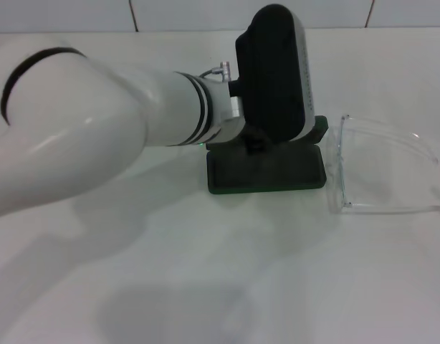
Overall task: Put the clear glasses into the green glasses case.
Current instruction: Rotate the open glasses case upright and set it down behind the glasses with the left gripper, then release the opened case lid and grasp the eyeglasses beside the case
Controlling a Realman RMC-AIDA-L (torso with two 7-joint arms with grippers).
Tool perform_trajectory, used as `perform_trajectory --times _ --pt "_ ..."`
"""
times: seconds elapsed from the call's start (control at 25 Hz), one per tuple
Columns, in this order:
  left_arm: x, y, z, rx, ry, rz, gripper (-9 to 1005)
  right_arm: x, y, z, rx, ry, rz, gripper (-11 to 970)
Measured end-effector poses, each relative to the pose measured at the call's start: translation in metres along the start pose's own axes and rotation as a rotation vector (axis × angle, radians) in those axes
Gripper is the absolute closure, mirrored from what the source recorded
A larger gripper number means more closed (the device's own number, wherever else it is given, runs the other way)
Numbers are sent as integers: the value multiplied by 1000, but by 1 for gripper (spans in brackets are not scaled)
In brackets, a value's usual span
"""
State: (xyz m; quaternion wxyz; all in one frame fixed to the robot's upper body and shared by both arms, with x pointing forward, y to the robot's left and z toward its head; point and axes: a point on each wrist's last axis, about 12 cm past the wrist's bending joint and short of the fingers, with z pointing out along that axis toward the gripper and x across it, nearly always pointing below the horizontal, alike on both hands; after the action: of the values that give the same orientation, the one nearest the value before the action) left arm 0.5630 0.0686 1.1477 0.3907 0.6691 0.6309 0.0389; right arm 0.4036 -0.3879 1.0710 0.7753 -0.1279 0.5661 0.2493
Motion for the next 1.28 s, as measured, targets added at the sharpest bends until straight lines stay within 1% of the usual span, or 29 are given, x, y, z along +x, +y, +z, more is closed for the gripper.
perform_trajectory --times 0.12,0.24,0.32,0.4,0.48,0.52,0.56,0.6,0.64,0.68,0.76,0.8,0.84,1.0,1.04,1.16,1.28 --pt "-6 5 -12 -15 -20 -4 493 1 0 1 3 9 1 252" --pt "-11 12 -29 -43 -49 -30 497 8 -5 6 36 50 7 251" --pt "-15 14 -41 -68 -77 -49 499 16 -12 12 65 115 12 252" --pt "-19 15 -61 -101 -128 -82 501 24 -17 21 73 176 28 255" --pt "-20 18 -80 -131 -196 -140 504 28 -22 31 56 230 58 258" --pt "-17 26 -100 -158 -284 -216 505 27 -28 46 8 285 99 259" --pt "-17 26 -100 -158 -284 -216 505 27 -28 46 8 285 99 261" --pt "-15 30 -107 -158 -333 -251 505 24 -31 58 -35 318 113 262" --pt "-10 34 -114 -150 -396 -284 505 24 -31 58 -35 318 113 263" --pt "-7 36 -117 -139 -440 -302 505 21 -31 65 -64 328 113 265" --pt "6 41 -123 -99 -554 -356 505 17 -32 77 -110 338 112 266" --pt "12 42 -124 -73 -597 -379 505 12 -32 89 -152 348 125 266" --pt "21 44 -126 -42 -639 -416 505 12 -32 89 -152 348 125 266" --pt "47 46 -137 58 -769 -480 504 5 -28 110 -242 396 181 266" --pt "52 46 -142 80 -810 -486 504 3 -25 118 -279 430 211 266" --pt "70 45 -153 140 -931 -514 504 -2 -20 133 -339 544 258 266" --pt "85 44 -159 148 -990 -542 504 -4 -11 153 -358 751 298 266"
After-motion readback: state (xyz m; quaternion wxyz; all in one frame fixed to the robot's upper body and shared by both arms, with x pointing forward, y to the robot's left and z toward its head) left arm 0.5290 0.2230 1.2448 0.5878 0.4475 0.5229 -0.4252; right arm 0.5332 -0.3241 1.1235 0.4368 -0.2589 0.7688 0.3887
